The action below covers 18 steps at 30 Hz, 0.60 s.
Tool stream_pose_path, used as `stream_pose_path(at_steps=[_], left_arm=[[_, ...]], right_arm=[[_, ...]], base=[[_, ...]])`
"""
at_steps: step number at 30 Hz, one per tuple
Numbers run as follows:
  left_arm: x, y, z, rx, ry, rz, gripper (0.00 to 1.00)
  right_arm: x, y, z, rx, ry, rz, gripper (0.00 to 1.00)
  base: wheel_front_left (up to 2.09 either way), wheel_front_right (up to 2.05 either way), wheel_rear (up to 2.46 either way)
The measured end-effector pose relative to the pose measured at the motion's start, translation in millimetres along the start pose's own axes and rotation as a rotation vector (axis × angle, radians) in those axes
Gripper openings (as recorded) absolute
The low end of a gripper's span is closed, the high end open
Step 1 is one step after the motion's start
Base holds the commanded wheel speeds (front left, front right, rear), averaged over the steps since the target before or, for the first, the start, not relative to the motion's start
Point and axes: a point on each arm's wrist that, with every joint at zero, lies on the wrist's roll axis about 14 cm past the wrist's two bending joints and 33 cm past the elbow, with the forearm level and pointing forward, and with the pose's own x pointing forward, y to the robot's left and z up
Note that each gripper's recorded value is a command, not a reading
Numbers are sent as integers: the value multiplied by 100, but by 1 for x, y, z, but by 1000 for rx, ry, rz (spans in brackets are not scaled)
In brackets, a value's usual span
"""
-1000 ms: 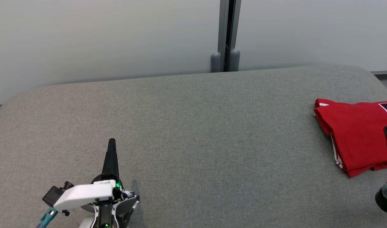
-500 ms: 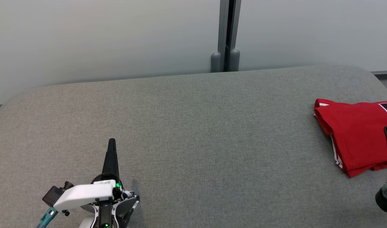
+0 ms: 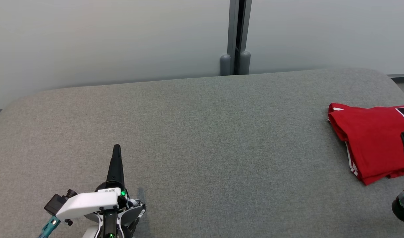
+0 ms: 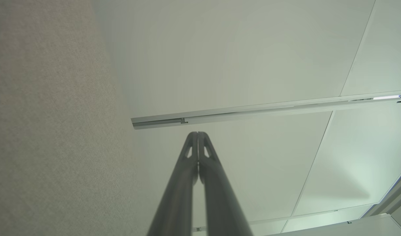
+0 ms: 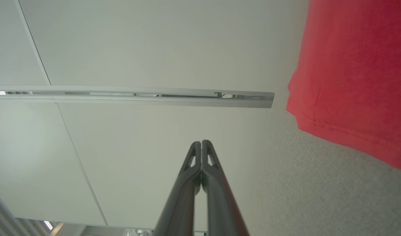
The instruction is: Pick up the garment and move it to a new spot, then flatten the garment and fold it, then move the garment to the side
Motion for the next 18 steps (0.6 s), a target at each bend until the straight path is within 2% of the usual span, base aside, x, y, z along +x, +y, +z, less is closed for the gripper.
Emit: stream_pose_path(at_steps=[18], left_arm=[[0,0,0,0,0,0,0]], right_arm=[[0,0,0,0,0,0,0]], base=[[0,0,0]])
